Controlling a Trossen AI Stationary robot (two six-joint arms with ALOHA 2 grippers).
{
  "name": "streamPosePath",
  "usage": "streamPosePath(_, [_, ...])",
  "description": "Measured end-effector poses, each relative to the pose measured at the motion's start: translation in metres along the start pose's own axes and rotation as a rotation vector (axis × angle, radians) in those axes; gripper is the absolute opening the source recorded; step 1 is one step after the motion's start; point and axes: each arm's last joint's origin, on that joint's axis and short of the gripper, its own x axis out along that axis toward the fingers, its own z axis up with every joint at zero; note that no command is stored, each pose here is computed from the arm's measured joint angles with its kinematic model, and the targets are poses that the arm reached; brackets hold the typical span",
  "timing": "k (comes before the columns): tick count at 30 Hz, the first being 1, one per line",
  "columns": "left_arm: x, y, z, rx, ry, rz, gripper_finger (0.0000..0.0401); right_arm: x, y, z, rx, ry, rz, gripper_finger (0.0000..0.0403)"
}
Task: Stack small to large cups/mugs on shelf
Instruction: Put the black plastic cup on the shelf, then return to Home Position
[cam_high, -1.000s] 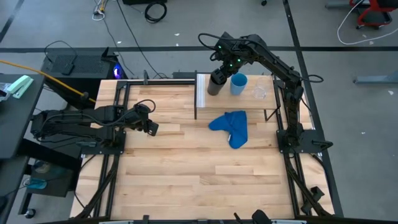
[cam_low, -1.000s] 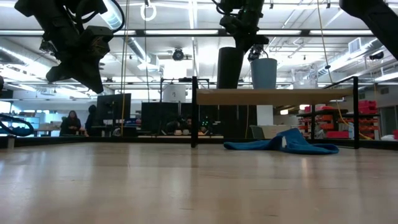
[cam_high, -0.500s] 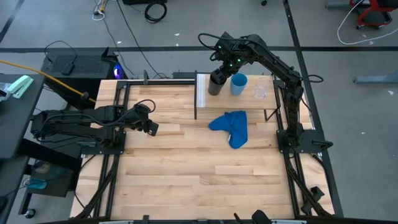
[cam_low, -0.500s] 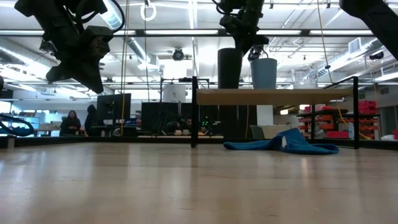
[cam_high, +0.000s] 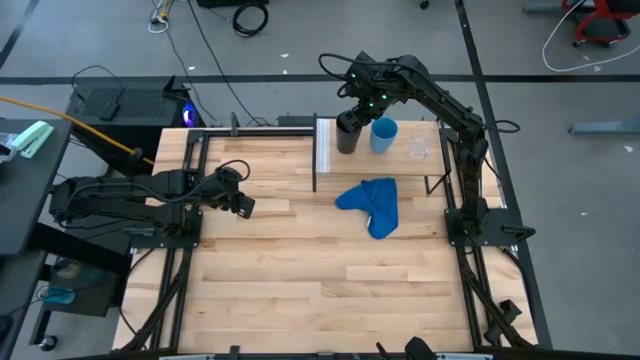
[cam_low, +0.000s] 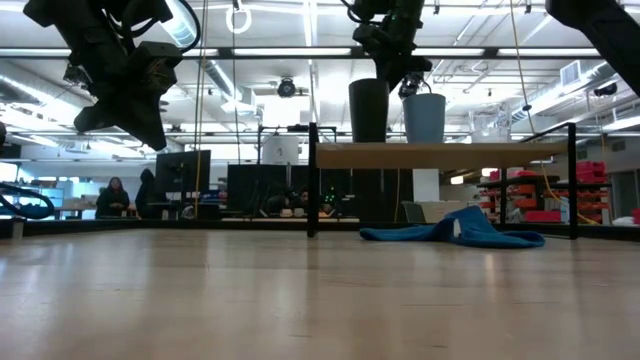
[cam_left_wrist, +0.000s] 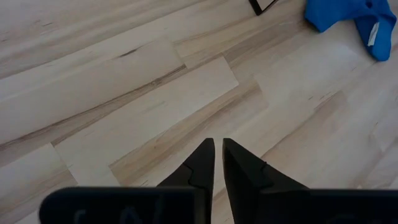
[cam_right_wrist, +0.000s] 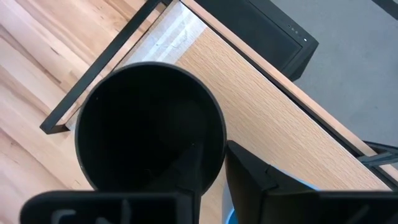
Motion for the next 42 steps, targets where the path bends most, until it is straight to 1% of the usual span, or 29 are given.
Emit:
streamPosePath(6, [0.000, 0.000, 0.000, 0.000, 0.000, 0.000, 0.0034, -0.001, 0.000, 0.001, 0.001, -0.018, 0.006, 0.0073])
streamPosePath(10, [0.000, 0.000, 0.000, 0.000, -0.001, 0.000, 0.0030, -0.008, -0.001, 0.000, 0.004, -0.039, 0.013, 0.0073])
streamPosePath(16, [0.000, 0.000, 0.000, 0.000, -0.001, 0.000, 0.0037, -0.016, -0.002, -0.004, 0.010, -0.052, 0.017, 0.0073])
streamPosePath(21, [0.000, 0.000, 0.000, 0.000, 0.000, 0.000, 0.0040, -0.031, -0.004, -0.011, 0.012, -0.067, 0.041, 0.0073])
streamPosePath(24, [0.000, 0.000, 0.000, 0.000, 0.000, -0.001, 0.0036, -0.049, -0.006, -0.019, 0.012, -0.102, 0.066, 0.0073])
streamPosePath(27, [0.000, 0.000, 0.000, 0.000, 0.000, 0.000, 0.0032, -0.077, -0.008, -0.034, 0.002, -0.161, 0.103, 0.0073])
streamPosePath(30, [0.000, 0.000, 0.000, 0.000, 0.000, 0.000, 0.0030, -0.109, -0.007, -0.054, -0.024, -0.234, 0.144, 0.0073])
streamPosePath(32, [0.000, 0.000, 0.000, 0.000, 0.000, 0.000, 0.0030, -0.131, -0.007, -0.072, -0.047, -0.286, 0.182, 0.0073])
streamPosePath(37, [0.000, 0.000, 0.000, 0.000, 0.000, 0.000, 0.0038, -0.184, -0.007, -0.120, -0.051, -0.409, 0.302, 0.0073])
streamPosePath(42, [0.000, 0.000, 0.000, 0.000, 0.000, 0.000, 0.0039, -0.222, -0.015, -0.166, -0.067, -0.503, 0.399, 0.0073])
